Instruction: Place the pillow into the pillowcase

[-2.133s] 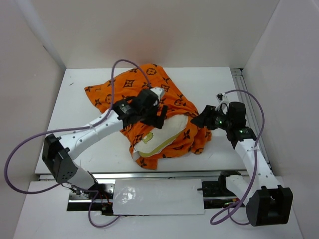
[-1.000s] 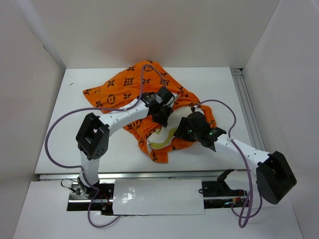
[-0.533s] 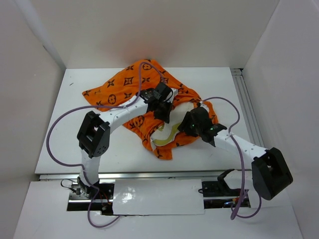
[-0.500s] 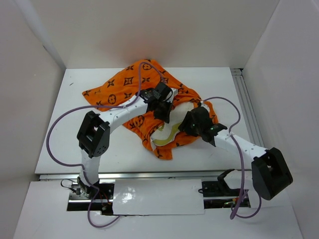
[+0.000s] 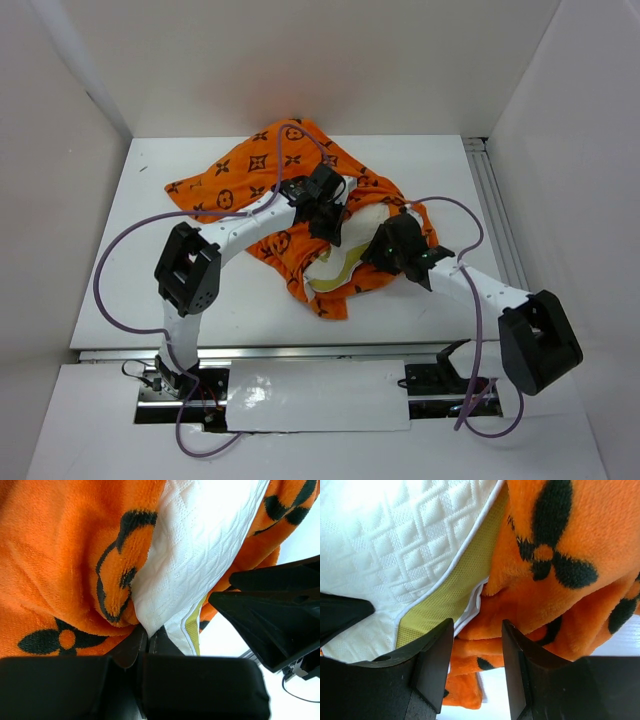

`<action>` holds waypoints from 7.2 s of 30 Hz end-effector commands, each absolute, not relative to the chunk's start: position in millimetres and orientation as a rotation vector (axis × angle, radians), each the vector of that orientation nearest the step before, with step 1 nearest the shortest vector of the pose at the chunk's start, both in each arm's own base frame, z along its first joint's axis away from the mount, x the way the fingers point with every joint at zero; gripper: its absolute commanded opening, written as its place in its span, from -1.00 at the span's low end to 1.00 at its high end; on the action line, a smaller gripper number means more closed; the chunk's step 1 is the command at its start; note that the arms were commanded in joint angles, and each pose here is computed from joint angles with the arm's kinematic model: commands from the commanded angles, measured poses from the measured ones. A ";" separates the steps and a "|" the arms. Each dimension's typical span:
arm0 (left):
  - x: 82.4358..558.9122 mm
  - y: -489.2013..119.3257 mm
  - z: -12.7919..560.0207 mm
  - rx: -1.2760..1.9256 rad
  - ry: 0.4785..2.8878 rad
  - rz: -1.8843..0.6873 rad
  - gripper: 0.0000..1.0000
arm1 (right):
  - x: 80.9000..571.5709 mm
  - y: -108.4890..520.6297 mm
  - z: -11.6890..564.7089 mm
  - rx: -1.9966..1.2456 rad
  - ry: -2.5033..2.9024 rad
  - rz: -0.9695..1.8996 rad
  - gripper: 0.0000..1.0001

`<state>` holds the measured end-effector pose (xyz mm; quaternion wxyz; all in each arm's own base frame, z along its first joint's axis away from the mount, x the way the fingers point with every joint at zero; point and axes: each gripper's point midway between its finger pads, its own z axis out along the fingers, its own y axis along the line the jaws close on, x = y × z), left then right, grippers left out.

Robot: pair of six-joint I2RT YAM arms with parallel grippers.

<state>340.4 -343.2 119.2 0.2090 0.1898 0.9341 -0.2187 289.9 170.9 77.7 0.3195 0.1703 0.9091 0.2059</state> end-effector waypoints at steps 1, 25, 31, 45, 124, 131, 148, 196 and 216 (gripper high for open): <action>363.7 -354.0 135.2 0.494 2.496 -0.645 -1.00 | 287.6 171.7 73.8 0.472 2.395 0.541 0.01; 376.7 -345.0 152.3 0.375 2.465 -0.598 -1.00 | 303.5 181.8 89.7 0.379 2.337 0.507 -1.00; 409.4 -328.8 160.7 0.193 2.450 -0.581 -1.00 | 278.5 160.8 133.5 0.323 2.262 0.504 -1.00; 454.6 -300.7 160.4 -0.116 2.388 -0.386 -1.00 | 249.6 179.7 257.4 -0.066 1.867 0.927 -1.00; 294.3 -285.2 179.6 0.149 2.392 -0.555 0.60 | 258.2 95.6 195.7 0.225 2.178 0.641 -1.00; 274.6 -257.9 193.5 0.135 2.356 -0.590 1.00 | 245.0 89.2 145.1 0.242 2.380 0.570 0.44; 280.8 -370.0 174.5 0.427 2.324 -0.660 0.22 | 249.5 130.9 213.7 -0.165 2.216 0.666 0.00; 361.9 -393.9 95.0 0.301 2.483 -0.605 0.09 | 237.8 216.1 307.5 -0.385 1.921 0.920 -1.00; 347.2 -349.4 186.6 0.199 2.316 -0.633 -0.09 | 295.4 168.6 316.5 -0.092 1.901 0.655 -1.00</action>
